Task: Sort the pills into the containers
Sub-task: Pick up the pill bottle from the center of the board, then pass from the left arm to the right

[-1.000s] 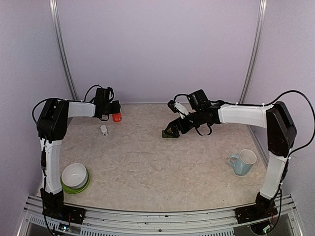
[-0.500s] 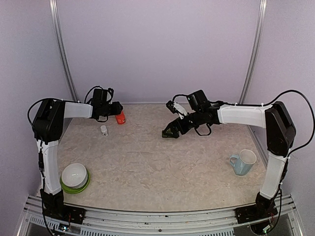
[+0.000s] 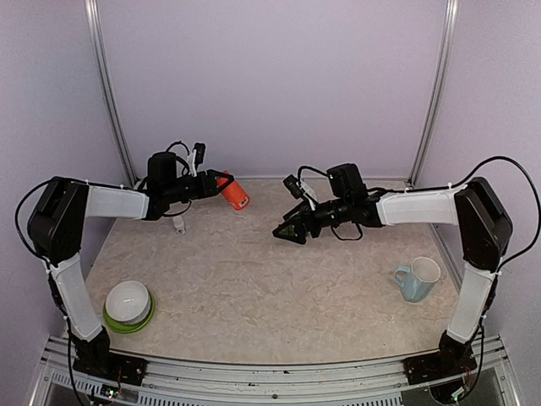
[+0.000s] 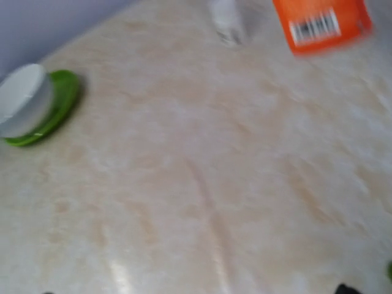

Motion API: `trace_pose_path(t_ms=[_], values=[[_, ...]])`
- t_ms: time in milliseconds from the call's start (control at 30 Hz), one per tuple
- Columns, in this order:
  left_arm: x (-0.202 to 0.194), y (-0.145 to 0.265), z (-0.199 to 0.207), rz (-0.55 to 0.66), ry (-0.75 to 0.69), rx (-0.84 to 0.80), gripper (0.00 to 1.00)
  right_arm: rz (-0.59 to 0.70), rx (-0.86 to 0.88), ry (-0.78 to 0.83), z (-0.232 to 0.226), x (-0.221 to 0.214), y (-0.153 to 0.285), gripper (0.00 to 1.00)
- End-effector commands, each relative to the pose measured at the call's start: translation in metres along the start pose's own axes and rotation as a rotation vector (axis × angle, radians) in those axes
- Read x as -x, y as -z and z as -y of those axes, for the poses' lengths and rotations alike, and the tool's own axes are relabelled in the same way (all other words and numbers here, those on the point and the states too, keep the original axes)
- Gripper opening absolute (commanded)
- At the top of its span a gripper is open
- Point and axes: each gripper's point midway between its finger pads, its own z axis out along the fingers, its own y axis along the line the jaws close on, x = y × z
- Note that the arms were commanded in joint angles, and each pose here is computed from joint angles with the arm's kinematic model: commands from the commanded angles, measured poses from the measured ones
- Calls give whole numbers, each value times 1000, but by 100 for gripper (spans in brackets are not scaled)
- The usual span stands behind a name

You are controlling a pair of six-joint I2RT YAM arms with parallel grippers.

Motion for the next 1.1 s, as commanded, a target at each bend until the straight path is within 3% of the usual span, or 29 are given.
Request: trace_pose_path(t_ms=[0,200,467,1067], values=[[27,22,93,105,-66,-279,47,211,133,144,-37,45,25,98],[12,44,151,134,-57,-470,48,345,176,213,-56,58,42,98],[-3,69,191,187,-61,-605,48,480,210,279,-78,74,66,98],[-23,78,225,261,-70,-708,48,476,290,257,-100,85,37,92]])
